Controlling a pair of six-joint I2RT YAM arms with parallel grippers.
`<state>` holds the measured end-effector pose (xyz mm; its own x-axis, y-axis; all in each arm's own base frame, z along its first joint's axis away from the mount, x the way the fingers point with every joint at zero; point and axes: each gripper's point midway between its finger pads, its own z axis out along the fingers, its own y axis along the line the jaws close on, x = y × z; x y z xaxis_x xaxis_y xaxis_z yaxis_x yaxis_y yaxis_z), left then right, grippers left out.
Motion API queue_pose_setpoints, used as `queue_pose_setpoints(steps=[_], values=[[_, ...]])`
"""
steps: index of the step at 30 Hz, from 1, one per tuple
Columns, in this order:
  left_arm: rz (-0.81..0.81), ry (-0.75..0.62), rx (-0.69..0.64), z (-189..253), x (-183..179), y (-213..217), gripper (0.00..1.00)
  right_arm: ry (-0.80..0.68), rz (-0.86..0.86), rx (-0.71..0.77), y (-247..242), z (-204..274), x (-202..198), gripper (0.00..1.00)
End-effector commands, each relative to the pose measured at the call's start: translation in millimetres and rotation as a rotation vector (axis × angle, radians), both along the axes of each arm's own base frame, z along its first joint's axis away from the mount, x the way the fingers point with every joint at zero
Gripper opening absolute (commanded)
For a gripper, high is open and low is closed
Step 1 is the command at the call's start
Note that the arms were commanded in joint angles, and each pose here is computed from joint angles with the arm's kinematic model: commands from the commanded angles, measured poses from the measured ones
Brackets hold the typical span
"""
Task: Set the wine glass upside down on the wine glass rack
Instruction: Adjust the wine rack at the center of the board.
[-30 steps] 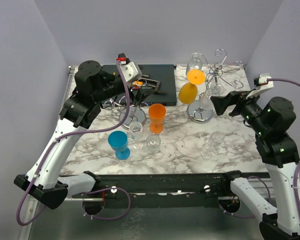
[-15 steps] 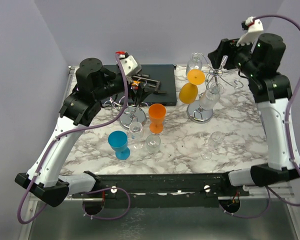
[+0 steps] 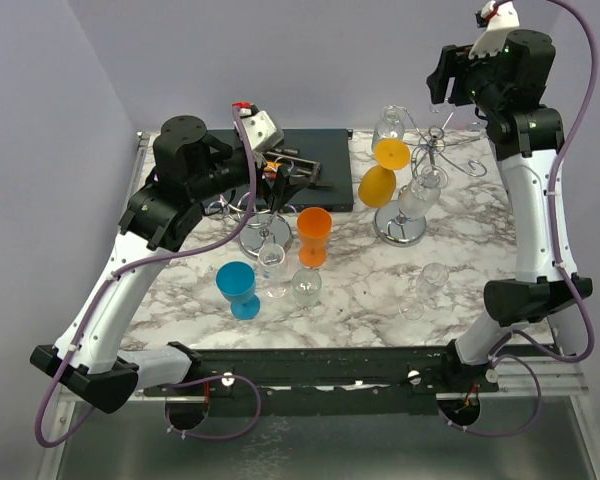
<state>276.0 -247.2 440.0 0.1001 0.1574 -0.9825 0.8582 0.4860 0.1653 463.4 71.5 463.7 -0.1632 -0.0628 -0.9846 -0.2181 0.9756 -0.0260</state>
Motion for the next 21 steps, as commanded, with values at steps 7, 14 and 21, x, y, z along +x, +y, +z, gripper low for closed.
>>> queue_pose_setpoints(steps=[7, 14, 21], values=[[-0.047, 0.015, -0.01, 8, 5, -12, 0.98, 0.09, -0.175, 0.021, -61, -55, 34, 0.7], [-0.103, 0.038, -0.04, 24, 27, -39, 0.94, 0.126, -0.253, 0.109, -92, -72, 24, 0.7], [-0.165, 0.026, -0.072, 44, 52, -85, 0.92, 0.125, -0.32, 0.143, -114, -70, 12, 0.71]])
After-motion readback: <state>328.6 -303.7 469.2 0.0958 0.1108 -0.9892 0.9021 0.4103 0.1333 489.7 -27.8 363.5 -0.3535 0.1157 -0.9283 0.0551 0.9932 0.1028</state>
